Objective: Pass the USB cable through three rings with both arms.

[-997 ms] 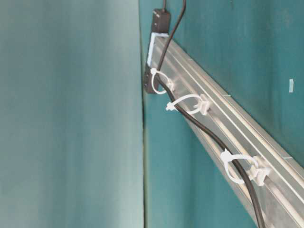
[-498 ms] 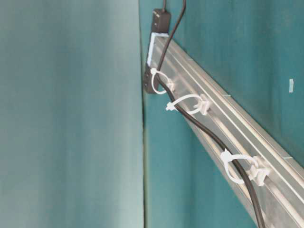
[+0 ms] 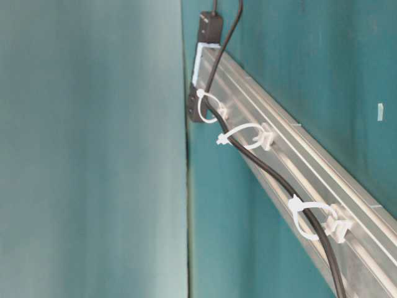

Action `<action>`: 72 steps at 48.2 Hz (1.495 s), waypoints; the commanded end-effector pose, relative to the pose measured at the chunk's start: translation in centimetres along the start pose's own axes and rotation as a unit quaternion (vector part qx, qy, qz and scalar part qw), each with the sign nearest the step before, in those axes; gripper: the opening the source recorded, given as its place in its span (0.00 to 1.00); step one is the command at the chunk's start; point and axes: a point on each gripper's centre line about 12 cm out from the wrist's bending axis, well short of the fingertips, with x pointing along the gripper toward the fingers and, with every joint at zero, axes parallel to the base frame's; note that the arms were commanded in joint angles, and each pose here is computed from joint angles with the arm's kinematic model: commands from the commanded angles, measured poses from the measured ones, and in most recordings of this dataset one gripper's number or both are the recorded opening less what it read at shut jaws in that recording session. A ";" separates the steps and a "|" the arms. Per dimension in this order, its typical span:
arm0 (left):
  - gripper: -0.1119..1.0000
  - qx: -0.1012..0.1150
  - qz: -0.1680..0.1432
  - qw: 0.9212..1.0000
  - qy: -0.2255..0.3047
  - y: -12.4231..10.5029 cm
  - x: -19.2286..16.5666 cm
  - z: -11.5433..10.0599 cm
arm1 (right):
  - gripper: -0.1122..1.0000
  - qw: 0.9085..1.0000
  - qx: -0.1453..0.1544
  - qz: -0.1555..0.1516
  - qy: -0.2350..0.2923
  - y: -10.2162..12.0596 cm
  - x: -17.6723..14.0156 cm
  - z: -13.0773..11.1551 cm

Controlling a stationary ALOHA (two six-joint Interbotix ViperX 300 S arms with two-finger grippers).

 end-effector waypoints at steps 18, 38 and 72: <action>0.93 0.004 -0.001 1.000 -0.012 0.0 0.0 0.7 | 0.83 1.000 0.008 -0.001 -0.001 -0.1 0.1 0.1; 0.92 0.004 -0.001 1.000 -0.014 0.0 -0.1 0.8 | 0.83 1.000 0.008 -0.001 -0.001 0.0 0.1 0.0; 0.92 0.003 0.009 1.000 -0.016 0.5 -0.2 0.9 | 0.83 1.000 0.007 0.001 0.000 0.0 0.0 0.0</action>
